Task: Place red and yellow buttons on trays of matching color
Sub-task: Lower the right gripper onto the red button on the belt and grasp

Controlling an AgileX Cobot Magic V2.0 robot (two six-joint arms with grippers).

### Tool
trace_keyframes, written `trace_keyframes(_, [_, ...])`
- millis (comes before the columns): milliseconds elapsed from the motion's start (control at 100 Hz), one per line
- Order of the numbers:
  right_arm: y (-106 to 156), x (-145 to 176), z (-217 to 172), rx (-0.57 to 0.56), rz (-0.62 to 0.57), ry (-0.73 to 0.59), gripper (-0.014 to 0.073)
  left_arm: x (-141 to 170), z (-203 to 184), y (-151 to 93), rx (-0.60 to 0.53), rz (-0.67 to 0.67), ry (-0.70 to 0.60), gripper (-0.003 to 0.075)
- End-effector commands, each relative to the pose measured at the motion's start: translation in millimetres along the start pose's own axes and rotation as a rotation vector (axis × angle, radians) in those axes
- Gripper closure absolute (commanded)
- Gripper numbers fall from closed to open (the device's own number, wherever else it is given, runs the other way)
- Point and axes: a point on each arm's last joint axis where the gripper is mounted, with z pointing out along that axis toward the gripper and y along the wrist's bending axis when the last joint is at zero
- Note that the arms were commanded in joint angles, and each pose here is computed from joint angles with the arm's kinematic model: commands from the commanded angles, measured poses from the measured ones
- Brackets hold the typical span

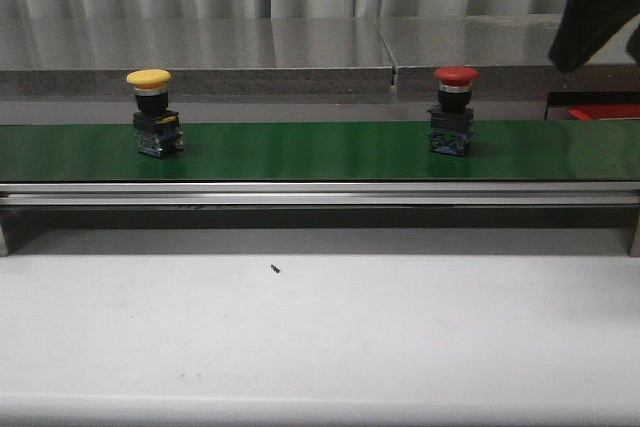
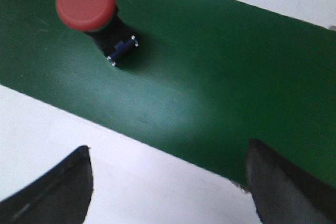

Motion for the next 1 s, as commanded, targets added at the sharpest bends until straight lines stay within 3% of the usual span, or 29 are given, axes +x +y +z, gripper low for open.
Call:
trace_keyframes(0, [4, -25, -3, -0.002, -0.033, -0.088, 0.0001, -15, -3, -1, 0.002, -0.014, -0.097, 0.0739])
trace_keyframes(480, [4, -71, 47, -0.049, -0.075, -0.029, 0.0015, -15, -3, -1, 0.002, -0.014, -0.097, 0.0739])
trace_keyframes(550, [3, -72, 52, -0.052, -0.076, -0.017, 0.0087, -15, -3, -1, 0.003, -0.014, -0.095, 0.0739])
trace_keyframes(670, [3, -72, 54, -0.056, -0.076, -0.005, 0.0306, -15, -3, -1, 0.003, -0.014, -0.095, 0.0739])
trace_keyframes(740, [2, -71, 53, -0.059, -0.076, 0.006, 0.0391, -15, -3, -1, 0.003, -0.014, -0.095, 0.0739])
trace_keyframes(990, [-19, -83, 23, -0.032, -0.041, 0.043, 0.0421, -15, -3, -1, 0.003, -0.014, -0.095, 0.0739])
